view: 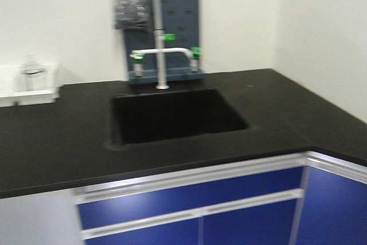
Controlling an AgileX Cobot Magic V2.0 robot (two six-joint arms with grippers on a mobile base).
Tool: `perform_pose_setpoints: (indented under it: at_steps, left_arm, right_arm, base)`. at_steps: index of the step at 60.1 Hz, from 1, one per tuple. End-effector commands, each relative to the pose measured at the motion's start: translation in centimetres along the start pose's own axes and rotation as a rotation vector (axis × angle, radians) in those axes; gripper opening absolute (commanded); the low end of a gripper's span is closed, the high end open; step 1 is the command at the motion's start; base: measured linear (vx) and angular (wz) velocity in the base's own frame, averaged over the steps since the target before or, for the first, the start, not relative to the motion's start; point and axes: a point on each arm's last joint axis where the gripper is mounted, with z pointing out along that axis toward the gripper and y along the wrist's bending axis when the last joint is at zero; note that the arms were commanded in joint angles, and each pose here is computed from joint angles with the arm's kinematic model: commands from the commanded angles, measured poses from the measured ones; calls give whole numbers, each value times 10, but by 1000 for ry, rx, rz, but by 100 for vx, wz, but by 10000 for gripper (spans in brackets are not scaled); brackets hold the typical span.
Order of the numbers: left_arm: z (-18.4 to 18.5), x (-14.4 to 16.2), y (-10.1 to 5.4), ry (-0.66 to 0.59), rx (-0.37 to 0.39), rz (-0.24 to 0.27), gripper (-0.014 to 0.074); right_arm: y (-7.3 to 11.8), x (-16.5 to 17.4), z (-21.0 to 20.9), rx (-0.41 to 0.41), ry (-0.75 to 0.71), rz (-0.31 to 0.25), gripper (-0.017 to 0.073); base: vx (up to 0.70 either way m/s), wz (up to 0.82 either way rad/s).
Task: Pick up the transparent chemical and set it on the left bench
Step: 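Drive to the bench with the three white bins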
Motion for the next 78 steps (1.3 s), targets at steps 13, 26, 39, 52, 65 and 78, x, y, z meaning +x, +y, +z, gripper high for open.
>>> perform_pose_setpoints:
  at_steps: [13, 26, 39, 52, 65, 78]
  left_arm:
    - [-1, -3, 0, -81, -2, -9, -3]
    - [-1, -3, 0, -81, -2, -9, -3]
    - [-1, -3, 0, -81, -2, -9, -3]
    - [-1, -3, 0, -81, -2, -9, -3]
    - [-1, -3, 0, -81, -2, -9, -3]
    - [-1, -3, 0, -81, -2, -9, -3]
  right_arm:
    - [2, -12, 1, -26, -45, -5, 0]
    - [1, -11, 1, -24, -44, -5, 0]
    - [1, -11, 1, -23, -43, -5, 0]
    - [1, -11, 1, -23, -43, -5, 0]
    - [1, -11, 1, -23, -43, -5, 0]
    - [1, -11, 1, -23, -43, -5, 0]
  base:
    - [12, 91]
    - [17, 86]
    - [21, 66]
    - [25, 40]
    - [32, 14]
    - [35, 1]
